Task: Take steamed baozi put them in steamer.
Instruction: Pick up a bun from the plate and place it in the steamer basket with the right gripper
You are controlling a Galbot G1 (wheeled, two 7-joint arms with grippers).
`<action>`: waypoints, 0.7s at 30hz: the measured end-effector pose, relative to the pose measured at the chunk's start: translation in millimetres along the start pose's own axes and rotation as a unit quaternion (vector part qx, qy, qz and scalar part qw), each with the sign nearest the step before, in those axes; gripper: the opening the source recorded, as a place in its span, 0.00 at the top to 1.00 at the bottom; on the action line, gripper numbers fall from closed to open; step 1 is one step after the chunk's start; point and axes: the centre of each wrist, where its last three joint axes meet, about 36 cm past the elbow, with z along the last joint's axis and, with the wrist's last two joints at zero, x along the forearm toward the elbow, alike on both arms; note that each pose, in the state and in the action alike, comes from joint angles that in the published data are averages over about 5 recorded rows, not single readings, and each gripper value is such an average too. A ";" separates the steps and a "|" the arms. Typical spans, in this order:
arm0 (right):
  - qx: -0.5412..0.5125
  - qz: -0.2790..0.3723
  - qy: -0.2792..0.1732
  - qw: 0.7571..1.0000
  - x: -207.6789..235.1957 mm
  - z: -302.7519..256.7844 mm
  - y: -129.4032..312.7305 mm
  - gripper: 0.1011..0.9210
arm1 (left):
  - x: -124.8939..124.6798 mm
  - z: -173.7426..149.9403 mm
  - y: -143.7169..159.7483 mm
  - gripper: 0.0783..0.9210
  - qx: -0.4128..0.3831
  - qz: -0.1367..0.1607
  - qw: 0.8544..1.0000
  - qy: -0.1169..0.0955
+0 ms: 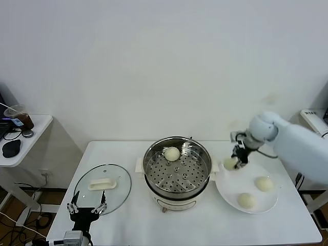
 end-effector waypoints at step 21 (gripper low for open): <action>0.066 -0.039 -0.061 0.995 55.1 -192.0 -19.6 0.56 | 3.6 -11.8 1.2 0.12 -0.001 0.000 1.000 -0.006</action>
